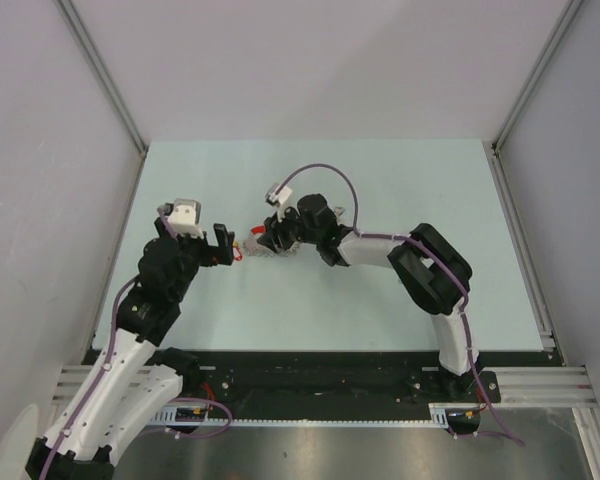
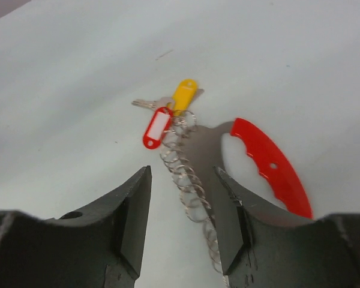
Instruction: Put the keys on the keyring
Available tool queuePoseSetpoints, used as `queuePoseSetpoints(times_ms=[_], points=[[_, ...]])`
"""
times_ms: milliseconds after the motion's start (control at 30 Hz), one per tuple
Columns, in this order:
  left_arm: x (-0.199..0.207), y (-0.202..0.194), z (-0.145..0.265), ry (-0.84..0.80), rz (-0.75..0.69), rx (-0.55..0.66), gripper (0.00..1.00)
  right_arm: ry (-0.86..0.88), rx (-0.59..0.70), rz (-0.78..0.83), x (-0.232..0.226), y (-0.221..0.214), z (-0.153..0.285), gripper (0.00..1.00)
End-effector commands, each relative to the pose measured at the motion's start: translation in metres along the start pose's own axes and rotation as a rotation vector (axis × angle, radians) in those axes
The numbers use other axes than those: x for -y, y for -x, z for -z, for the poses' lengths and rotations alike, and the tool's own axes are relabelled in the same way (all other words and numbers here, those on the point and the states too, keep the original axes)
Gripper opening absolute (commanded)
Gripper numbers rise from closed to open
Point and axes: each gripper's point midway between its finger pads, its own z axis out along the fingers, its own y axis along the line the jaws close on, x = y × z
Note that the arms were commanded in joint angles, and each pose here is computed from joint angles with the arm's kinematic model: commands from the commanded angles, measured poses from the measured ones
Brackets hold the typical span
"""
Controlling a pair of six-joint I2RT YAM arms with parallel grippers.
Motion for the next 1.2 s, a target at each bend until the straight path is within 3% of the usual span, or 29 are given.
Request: queuePoseSetpoints(times_ms=[0,200,367,567,667,933,1000,1167], points=[[-0.012,0.016,0.005,0.060,0.017,0.070,1.00,-0.143,0.060,-0.035,0.042,0.061,0.047,0.51],[-0.028,0.026,0.014,0.144,0.042,0.116,1.00,-0.389,0.027,-0.180,0.095,0.058,0.123,0.58],[-0.041,0.036,0.024,0.214,0.057,0.157,1.00,-0.667,0.084,-0.243,0.133,0.077,0.225,0.67],[-0.051,0.044,0.034,0.267,0.066,0.196,1.00,-0.948,0.192,-0.294,0.136,0.098,0.343,0.83],[-0.056,0.051,0.040,0.290,0.075,0.226,1.00,-1.018,0.254,-0.265,0.120,0.112,0.381,0.88],[-0.060,0.073,0.068,0.275,0.166,0.383,1.00,-1.077,0.388,-0.190,0.078,0.118,0.437,0.99],[-0.058,0.081,0.077,0.250,0.167,0.446,1.00,-1.057,0.463,-0.165,0.063,0.126,0.447,1.00],[-0.062,0.082,0.086,0.259,0.162,0.486,1.00,-1.059,0.479,-0.164,0.048,0.115,0.462,1.00]])
